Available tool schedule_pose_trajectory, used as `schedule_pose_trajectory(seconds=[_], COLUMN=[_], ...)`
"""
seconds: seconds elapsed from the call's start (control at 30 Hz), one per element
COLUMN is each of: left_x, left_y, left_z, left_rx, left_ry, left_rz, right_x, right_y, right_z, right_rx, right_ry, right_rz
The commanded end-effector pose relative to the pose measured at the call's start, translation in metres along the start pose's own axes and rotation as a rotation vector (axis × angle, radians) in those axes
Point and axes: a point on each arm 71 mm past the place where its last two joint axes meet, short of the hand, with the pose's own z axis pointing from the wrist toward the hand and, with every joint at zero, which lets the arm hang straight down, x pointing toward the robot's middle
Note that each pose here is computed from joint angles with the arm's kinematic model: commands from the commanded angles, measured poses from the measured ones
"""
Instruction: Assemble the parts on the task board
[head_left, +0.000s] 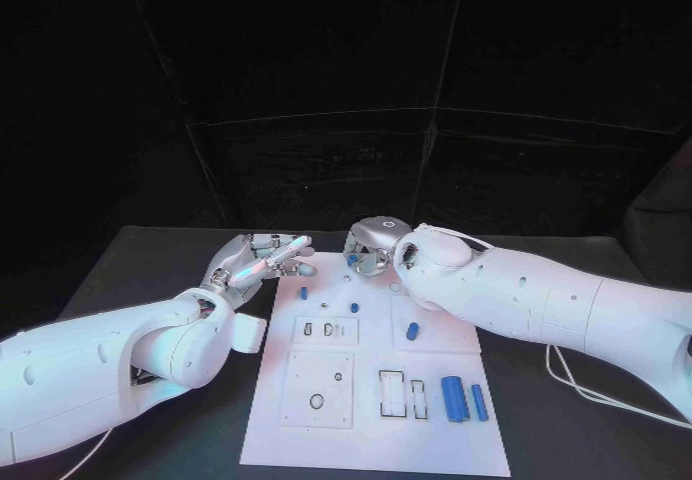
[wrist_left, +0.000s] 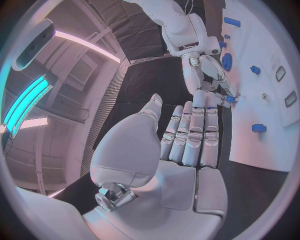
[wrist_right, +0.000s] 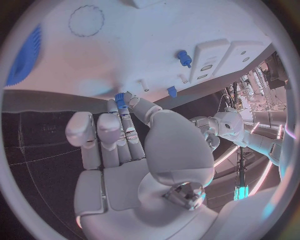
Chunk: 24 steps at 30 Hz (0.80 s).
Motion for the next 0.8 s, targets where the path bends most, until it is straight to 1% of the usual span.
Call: schedule_pose_trajectory(seconds=[0.03, 0.23, 0.37, 0.53, 0.63, 0.7, 0.8], left_x=[0.0018, 0.0017, 0.0012, 0.0000, 0.0002, 0.0004, 0.0001], left_y=[-0.0010, -0.0009, -0.0009, -0.0011, -0.0016, -0.0018, -0.0020], left_z=[0.0003, 0.0001, -0.0002, -0.0011, -0.0019, -0.0024, -0.0027], left_rx=[0.001, -0.001, -0.003, -0.004, -0.001, -0.001, 0.000], left_ry=[0.015, 0.016, 0.016, 0.015, 0.020, 0.022, 0.022], left_rz=[-0.012, -0.013, -0.013, -0.013, -0.017, -0.019, -0.019], right_x=[-0.002, -0.004, -0.007, -0.014, -0.019, -0.022, -0.022], right_y=[0.001, -0.002, -0.007, -0.022, -0.036, -0.047, -0.063], right_z=[0.001, -0.001, -0.007, -0.028, -0.044, -0.055, -0.071], right_rx=[-0.007, -0.002, 0.003, 0.018, 0.054, 0.088, 0.149], right_ry=[-0.005, -0.033, -0.060, -0.119, -0.148, -0.147, -0.116], right_rz=[0.000, 0.014, 0.026, 0.082, 0.145, 0.189, 0.261])
